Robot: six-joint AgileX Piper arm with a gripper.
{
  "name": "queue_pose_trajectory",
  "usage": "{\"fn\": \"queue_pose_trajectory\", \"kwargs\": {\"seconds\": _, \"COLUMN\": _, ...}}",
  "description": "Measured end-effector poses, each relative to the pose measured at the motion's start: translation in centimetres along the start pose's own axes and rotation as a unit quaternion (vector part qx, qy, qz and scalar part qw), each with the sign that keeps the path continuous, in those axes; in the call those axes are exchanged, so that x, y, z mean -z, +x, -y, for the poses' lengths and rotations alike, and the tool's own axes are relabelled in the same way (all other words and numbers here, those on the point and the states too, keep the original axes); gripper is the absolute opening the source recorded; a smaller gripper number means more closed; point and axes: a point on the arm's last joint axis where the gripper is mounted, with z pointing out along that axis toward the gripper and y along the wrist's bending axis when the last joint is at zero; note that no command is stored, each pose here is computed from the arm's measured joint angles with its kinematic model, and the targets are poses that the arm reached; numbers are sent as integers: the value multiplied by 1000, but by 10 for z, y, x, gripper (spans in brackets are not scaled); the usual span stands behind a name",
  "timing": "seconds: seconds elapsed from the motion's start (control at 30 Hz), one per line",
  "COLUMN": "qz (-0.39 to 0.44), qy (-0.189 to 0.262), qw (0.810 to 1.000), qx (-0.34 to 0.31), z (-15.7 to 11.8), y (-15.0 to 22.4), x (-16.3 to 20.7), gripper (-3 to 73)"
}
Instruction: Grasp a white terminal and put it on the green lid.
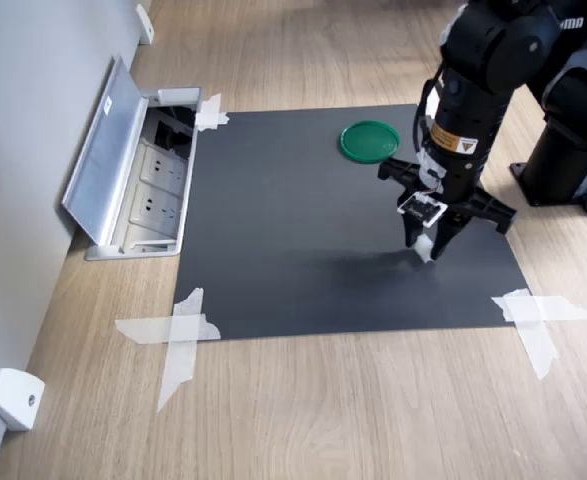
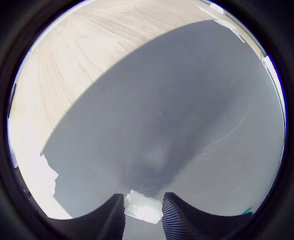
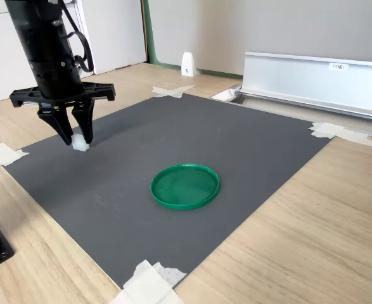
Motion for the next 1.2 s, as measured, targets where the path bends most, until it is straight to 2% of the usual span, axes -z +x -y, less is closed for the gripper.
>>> {"fn": "queue_pose_trajectory", "kwargs": {"seconds": 0.3, "qz": 15, "qy": 63, "qw": 994, "qx": 84, "z": 23, "y": -36, "x": 82, "gripper": 285}}
{"fn": "queue_pose_trajectory", "kwargs": {"seconds": 0.47, "qz": 15, "qy": 99, "qw": 993, "qx": 67, "z": 59, "y": -32, "x": 110, "gripper": 285}}
{"fn": "queue_pose_trajectory", "kwargs": {"seconds": 0.67, "qz": -9, "qy": 116, "qw": 993, "qx": 25, "z": 112, "y": 11, "x": 123, "gripper": 284}}
{"fn": "queue_pose_trajectory", "kwargs": {"seconds": 0.83, "qz": -15, "qy": 115, "qw": 993, "qx": -5, "z": 140, "y": 49, "x": 132, "gripper": 284}}
{"fn": "queue_pose_trajectory", "kwargs": {"seconds": 1.03, "qz": -37, "qy": 117, "qw": 992, "qx": -23, "z": 155, "y": 87, "x": 133, "gripper": 284}}
{"fn": "queue_pose_trajectory", "kwargs": {"seconds": 1.2, "qz": -59, "qy": 107, "qw": 992, "qx": -25, "z": 156, "y": 119, "x": 113, "gripper": 284}}
